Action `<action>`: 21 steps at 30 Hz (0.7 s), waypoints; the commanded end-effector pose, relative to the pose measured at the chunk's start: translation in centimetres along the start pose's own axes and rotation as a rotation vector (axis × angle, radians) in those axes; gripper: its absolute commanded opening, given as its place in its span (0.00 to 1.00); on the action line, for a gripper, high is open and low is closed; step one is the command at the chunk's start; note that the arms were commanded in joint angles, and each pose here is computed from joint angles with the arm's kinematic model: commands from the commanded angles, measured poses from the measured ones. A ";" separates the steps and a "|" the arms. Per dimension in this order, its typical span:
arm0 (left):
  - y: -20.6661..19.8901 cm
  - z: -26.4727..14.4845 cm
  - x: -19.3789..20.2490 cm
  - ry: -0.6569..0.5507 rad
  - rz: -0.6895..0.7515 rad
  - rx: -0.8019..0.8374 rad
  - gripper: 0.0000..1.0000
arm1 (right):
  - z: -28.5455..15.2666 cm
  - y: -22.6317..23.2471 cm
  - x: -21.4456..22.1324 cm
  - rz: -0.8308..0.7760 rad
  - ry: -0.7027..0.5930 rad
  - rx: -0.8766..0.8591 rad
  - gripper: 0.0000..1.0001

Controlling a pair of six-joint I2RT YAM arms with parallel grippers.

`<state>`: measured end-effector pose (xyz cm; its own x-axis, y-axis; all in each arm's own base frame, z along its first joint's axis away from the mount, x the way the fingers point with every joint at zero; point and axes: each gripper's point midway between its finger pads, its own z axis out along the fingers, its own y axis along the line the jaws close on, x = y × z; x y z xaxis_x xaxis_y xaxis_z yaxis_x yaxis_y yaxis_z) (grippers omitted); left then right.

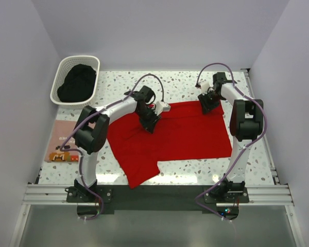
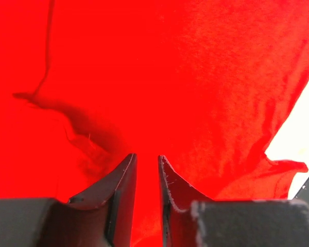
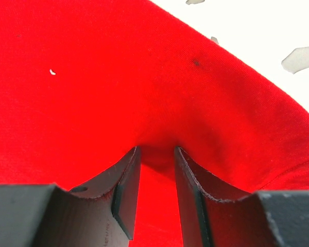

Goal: Fold and stack the t-shirts
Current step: Fold the tshirt

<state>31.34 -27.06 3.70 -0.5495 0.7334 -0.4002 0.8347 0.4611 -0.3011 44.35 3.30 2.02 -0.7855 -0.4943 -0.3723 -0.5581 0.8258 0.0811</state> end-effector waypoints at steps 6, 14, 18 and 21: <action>2.8 -6.3 -0.3 -0.111 -0.031 -0.078 0.44 | -1.2 -0.8 0.6 -0.009 0.032 0.033 0.36; 7.1 -6.1 3.2 -0.049 -0.059 -0.095 0.57 | -1.1 -0.8 0.7 -0.010 0.038 0.032 0.37; 7.2 -5.2 3.5 -0.036 -0.050 -0.074 0.57 | -1.0 -0.9 0.8 -0.009 0.044 0.035 0.37; 6.8 -4.7 3.8 -0.029 -0.047 -0.039 0.57 | -1.0 -1.0 0.9 -0.011 0.046 0.038 0.37</action>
<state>35.93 -18.35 4.54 -0.6157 0.6730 -0.4099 0.7856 0.5647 -0.2528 44.25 3.19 2.01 -0.7822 -0.5037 -0.3667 -0.5650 0.8215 0.0769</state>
